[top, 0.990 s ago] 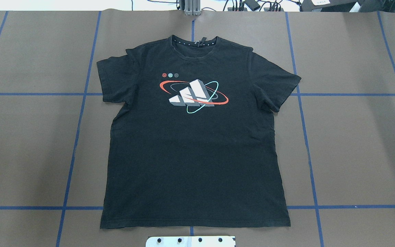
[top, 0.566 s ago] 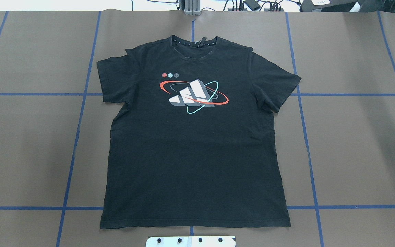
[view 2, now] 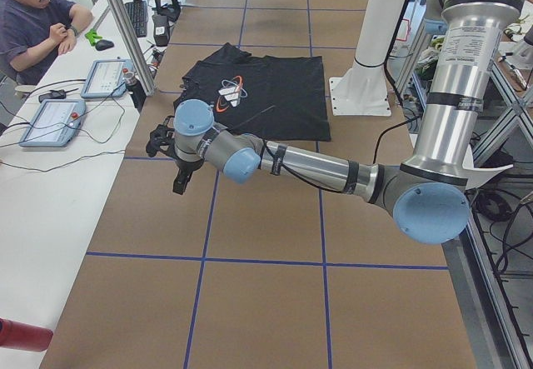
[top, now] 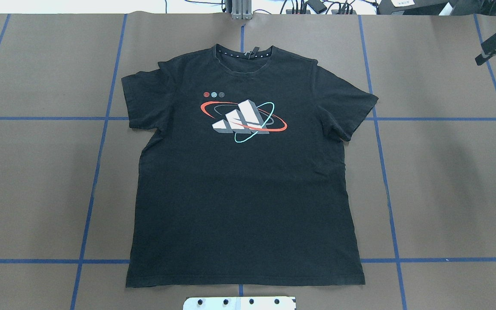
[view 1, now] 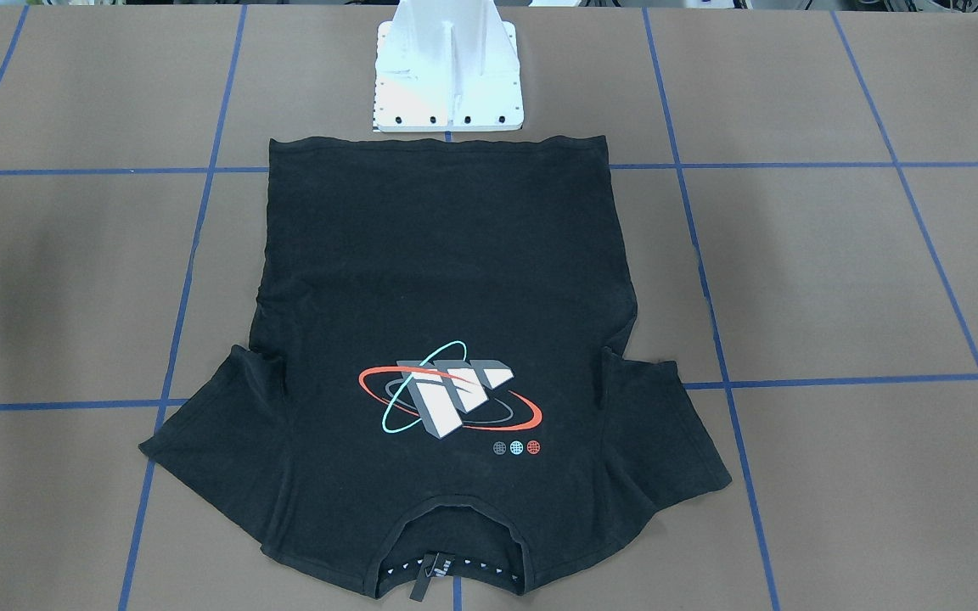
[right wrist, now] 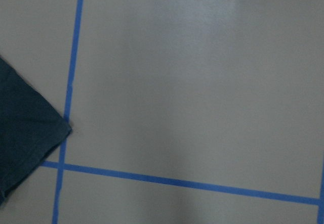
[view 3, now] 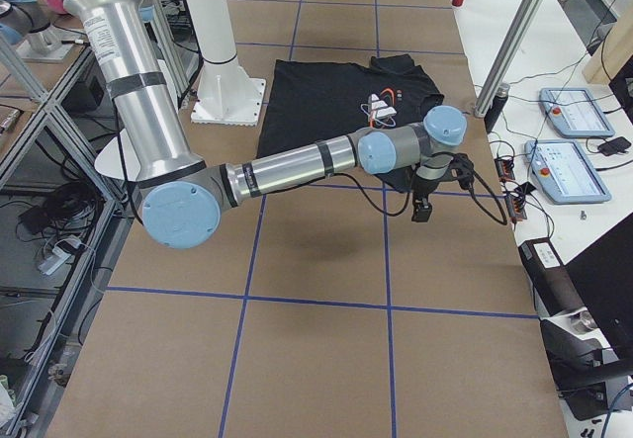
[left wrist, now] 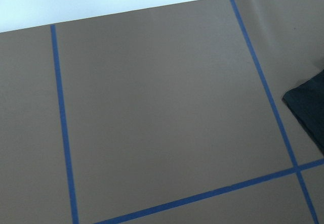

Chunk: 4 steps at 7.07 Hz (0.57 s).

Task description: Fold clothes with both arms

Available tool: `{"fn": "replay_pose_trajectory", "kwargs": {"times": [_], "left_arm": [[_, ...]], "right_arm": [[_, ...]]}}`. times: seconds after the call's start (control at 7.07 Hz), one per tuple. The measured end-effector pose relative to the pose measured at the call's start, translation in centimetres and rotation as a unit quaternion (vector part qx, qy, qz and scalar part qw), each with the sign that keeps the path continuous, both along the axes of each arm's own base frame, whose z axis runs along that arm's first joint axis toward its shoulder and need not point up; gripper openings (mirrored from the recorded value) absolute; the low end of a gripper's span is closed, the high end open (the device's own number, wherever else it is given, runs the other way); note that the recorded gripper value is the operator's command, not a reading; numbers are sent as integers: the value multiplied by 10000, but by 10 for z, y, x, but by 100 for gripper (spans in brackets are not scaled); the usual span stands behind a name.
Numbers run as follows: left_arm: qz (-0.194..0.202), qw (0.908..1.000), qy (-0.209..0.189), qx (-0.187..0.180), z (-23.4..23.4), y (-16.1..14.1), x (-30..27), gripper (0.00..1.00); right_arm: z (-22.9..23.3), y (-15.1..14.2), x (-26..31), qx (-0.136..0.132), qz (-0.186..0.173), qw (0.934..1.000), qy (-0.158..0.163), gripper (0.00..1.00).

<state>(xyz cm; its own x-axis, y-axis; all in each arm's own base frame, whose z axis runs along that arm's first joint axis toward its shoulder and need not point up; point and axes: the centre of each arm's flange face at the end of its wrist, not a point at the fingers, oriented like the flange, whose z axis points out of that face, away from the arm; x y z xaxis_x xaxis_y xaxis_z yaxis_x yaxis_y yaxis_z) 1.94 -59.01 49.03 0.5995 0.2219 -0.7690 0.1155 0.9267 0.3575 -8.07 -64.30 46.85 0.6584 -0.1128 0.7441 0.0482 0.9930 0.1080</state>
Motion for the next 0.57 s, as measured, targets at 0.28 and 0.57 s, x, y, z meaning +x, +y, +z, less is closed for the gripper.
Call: {"fn": "replay_pose_trajectory", "kwargs": {"times": [0.28,0.57], "left_arm": [[48,9996,178,212,9,-21,29,100],[-61,9987,242,452,32,-26,53,100]], "right_arm": [[-24,-22,-61,461,-224,9987,-59,100],[-15,-24,-120,830,-87,9962,-235,100]]}}
